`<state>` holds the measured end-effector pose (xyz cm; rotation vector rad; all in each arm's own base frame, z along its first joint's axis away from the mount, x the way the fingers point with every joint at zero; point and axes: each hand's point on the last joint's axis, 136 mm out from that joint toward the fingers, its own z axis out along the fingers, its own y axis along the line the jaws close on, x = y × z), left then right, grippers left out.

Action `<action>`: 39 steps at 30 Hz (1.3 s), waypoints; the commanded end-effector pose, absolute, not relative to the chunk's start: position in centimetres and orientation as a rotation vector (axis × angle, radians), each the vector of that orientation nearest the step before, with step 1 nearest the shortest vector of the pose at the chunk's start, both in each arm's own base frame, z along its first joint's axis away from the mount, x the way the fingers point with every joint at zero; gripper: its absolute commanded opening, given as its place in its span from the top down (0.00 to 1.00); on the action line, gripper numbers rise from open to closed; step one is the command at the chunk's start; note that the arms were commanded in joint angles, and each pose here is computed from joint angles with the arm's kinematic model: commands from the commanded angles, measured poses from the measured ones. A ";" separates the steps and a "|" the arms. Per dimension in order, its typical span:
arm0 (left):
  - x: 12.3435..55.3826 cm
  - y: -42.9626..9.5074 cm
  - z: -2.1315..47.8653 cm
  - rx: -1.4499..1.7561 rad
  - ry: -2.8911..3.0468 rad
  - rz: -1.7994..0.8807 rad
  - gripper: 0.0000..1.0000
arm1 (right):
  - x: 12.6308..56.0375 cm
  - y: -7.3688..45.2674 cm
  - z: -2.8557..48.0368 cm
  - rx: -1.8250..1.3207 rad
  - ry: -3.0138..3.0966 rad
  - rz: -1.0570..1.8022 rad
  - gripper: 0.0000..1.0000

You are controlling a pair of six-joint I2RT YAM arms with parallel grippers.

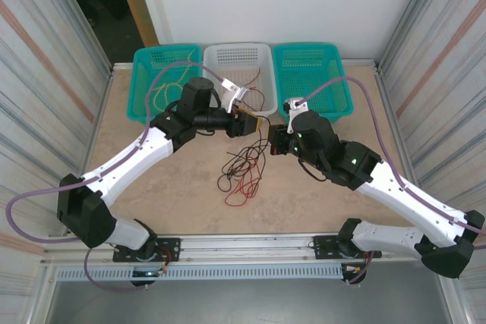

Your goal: Untangle the cables

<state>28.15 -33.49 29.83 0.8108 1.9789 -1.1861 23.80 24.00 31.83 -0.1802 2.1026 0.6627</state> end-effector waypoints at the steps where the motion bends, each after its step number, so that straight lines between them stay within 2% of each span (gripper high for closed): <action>1: 28.0 -33.1 32.8 0.835 1.876 -1.170 0.57 | 23.3 24.2 34.6 -0.183 2.027 0.731 1.00; 4: 28.2 -33.2 33.0 0.829 1.865 -1.178 0.64 | 23.3 24.3 34.8 -0.187 2.022 0.746 1.00; 9: 28.3 -33.7 33.9 0.808 1.832 -1.212 0.88 | 23.4 24.5 34.7 -0.188 2.025 0.747 1.00; 12: 28.2 -33.8 34.7 0.797 1.809 -1.236 0.99 | 23.4 24.4 34.6 -0.185 2.030 0.743 1.00; 16: 28.6 -33.5 35.6 0.756 1.793 -1.227 1.00 | 23.5 24.1 34.3 -0.167 2.039 0.724 1.00; 17: 28.6 -33.3 35.8 0.743 1.793 -1.221 1.00 | 23.5 24.0 34.2 -0.161 2.041 0.719 0.95; 20: 29.0 -32.6 36.6 0.688 1.785 -1.209 1.00 | 23.8 23.6 33.8 -0.135 2.052 0.699 0.59; 21: 29.1 -32.3 36.9 0.669 1.785 -1.212 1.00 | 23.9 23.5 33.6 -0.129 2.057 0.694 0.52; 22: 29.2 -32.1 37.2 0.650 1.780 -1.223 1.00 | 23.9 23.5 33.4 -0.124 2.066 0.689 0.39; 23: 29.2 -31.9 37.7 0.636 1.769 -1.235 1.00 | 24.1 23.5 33.0 -0.117 2.079 0.680 0.35; 32: 29.0 -31.4 38.5 0.624 1.768 -1.251 1.00 | 24.7 25.9 32.1 -0.153 2.128 0.724 0.34; 39: 29.3 -30.8 39.2 0.572 1.749 -1.307 1.00 | 25.3 27.1 32.0 -0.183 2.138 0.734 0.48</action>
